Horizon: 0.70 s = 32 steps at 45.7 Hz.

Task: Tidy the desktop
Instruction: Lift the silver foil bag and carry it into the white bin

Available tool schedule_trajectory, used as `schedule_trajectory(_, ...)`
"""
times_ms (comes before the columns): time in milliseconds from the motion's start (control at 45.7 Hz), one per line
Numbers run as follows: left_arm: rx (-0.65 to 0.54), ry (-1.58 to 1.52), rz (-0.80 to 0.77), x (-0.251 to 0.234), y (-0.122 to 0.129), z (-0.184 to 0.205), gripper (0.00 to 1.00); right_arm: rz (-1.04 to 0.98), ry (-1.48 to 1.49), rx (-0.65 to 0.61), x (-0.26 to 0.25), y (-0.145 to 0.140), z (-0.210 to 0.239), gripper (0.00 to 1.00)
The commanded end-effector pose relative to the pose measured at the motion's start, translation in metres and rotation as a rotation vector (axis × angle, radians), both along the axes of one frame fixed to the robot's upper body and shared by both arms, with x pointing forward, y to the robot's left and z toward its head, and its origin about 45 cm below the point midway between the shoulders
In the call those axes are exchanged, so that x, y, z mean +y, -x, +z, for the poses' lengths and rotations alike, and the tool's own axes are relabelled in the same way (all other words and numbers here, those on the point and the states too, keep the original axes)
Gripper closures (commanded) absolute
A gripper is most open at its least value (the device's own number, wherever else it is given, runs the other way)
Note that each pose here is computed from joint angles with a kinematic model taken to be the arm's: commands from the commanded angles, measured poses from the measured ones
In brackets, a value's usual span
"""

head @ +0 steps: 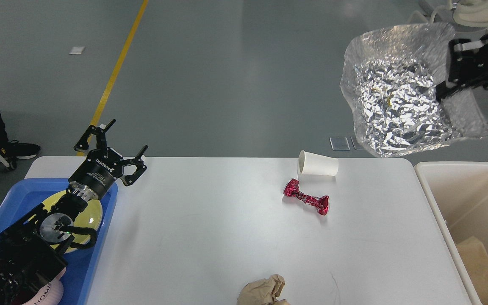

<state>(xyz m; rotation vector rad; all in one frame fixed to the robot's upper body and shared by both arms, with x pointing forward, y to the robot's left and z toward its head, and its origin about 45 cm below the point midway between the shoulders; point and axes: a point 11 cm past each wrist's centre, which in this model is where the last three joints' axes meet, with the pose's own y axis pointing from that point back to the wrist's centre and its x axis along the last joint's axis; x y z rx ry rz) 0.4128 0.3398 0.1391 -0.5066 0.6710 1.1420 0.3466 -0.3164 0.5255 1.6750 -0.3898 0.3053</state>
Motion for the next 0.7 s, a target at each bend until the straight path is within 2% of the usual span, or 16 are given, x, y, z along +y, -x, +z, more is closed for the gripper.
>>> schedule_trajectory(0, 0.0, 0.0, 0.0, -0.0001, 0.0, -0.0001, 0.0, -0.001, 0.013, -0.025, -0.0066, 0.0025, 0.0071, 1.0)
schedule_trajectory(678, 0.001, -0.001, -0.001, -0.0003, 0.0001, -0.0002, 0.0, -0.012, 0.026, -0.032, -0.0151, 0.0045, 0.0085, 1.0)
